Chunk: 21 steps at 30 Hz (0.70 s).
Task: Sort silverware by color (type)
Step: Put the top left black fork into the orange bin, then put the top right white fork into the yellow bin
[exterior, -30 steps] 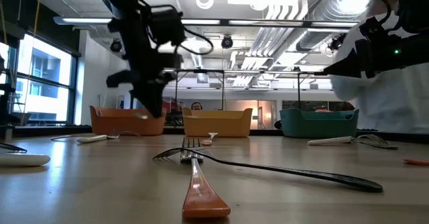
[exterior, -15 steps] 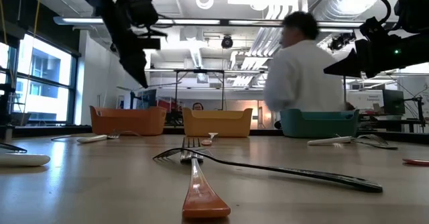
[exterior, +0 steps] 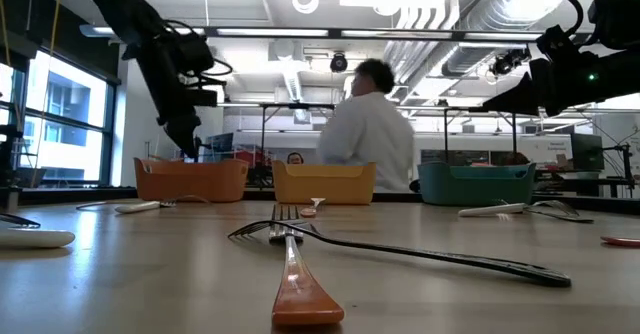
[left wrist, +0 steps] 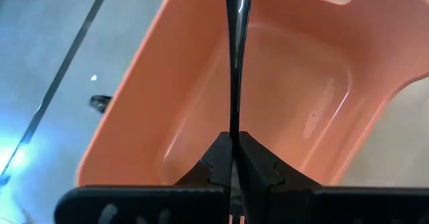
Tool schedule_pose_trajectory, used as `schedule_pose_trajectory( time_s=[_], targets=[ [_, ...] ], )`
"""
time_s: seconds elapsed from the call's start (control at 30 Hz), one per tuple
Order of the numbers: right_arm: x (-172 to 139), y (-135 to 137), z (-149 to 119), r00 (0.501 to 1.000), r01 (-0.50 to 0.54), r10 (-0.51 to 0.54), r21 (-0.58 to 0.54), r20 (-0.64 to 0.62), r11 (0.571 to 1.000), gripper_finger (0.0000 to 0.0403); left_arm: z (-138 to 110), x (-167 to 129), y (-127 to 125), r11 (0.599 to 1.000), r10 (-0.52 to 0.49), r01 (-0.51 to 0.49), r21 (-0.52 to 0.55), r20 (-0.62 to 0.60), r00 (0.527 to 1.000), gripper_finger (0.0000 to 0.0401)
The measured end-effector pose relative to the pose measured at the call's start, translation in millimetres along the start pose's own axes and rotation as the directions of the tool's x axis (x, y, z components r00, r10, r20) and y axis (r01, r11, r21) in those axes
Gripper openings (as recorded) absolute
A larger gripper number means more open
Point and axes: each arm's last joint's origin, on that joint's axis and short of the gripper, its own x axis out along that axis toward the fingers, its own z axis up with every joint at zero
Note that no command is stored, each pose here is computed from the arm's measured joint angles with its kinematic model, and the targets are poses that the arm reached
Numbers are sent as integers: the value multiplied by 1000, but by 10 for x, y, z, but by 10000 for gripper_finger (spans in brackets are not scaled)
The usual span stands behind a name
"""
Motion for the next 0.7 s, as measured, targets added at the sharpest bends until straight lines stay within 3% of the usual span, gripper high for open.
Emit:
schedule_pose_trajectory(
  time_s=[0.4,0.7],
  targets=[
    [0,1,0,1000,-5,5,0,0,1000,2,-79,485,-43,999,-47,48,4,-129,991,9],
    [0,1,0,1000,-4,4,0,0,1000,2,-41,397,-12,1000,13,-14,-8,-103,995,25]
  ],
)
